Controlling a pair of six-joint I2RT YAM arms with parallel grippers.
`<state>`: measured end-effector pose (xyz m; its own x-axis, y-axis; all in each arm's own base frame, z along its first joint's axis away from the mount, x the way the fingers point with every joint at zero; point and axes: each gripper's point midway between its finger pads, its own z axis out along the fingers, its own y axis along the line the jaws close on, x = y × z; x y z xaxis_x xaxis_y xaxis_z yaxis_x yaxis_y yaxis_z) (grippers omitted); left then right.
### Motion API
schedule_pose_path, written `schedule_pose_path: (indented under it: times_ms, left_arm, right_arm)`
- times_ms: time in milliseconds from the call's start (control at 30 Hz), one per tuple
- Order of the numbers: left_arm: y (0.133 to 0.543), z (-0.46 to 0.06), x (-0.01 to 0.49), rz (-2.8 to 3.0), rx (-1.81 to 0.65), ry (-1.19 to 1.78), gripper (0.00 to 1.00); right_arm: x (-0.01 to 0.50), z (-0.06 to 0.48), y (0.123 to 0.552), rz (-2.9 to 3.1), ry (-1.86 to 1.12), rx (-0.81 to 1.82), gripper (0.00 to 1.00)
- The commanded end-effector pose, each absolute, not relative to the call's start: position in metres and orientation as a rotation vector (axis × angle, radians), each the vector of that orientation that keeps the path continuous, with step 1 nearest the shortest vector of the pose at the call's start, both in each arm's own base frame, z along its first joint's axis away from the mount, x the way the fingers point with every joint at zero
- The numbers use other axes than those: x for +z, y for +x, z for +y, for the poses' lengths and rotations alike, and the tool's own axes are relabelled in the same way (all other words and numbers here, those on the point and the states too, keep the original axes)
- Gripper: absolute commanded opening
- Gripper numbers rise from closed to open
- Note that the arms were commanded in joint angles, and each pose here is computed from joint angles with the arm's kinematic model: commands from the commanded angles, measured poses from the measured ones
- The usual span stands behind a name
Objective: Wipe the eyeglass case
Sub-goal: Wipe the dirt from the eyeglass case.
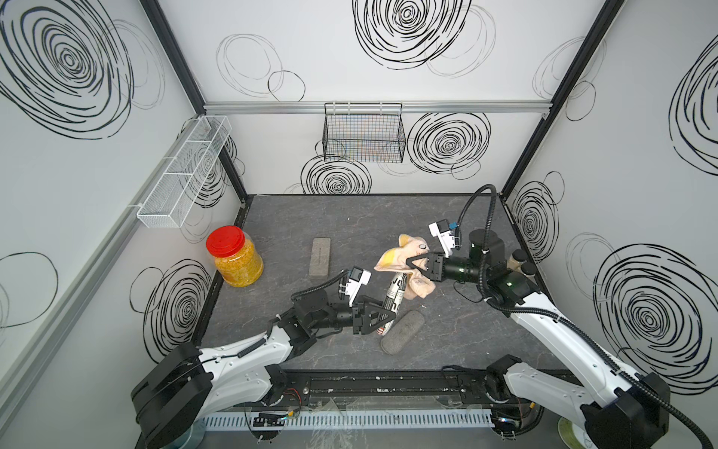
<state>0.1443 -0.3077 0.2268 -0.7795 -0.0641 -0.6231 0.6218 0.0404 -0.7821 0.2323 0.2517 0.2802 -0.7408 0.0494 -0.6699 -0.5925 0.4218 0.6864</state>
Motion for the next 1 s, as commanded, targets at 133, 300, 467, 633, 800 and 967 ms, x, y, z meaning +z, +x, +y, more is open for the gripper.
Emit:
schedule_pose_path:
  times_ms: [133,300,467,633,800,967]
  left_arm:
    - [0.14,-0.311,0.255,1.686,-1.809,0.62,0.55]
    - [0.141,-0.312,0.252,1.695,-1.805,0.619,0.55]
    - [0.138,-0.314,0.256,1.685,-1.812,0.63,0.55]
    - [0.137,-0.314,0.254,1.692,-1.8,0.626,0.55]
    - [0.136,-0.315,0.256,1.684,-1.803,0.637,0.55]
    - [0.135,-0.316,0.254,1.691,-1.801,0.64,0.55]
  right_arm:
    - [0.339,0.253,0.203,1.797,-0.605,1.447,0.0]
    - [0.307,0.252,0.223,1.953,-0.535,1.312,0.0]
    - [0.299,0.25,0.23,2.043,-0.506,1.253,0.0]
    - [0.345,0.256,0.198,1.799,-0.649,1.419,0.0]
    - [0.338,0.262,0.195,1.828,-0.672,1.454,0.0]
    - [0.294,0.262,0.224,2.046,-0.565,1.298,0.0]
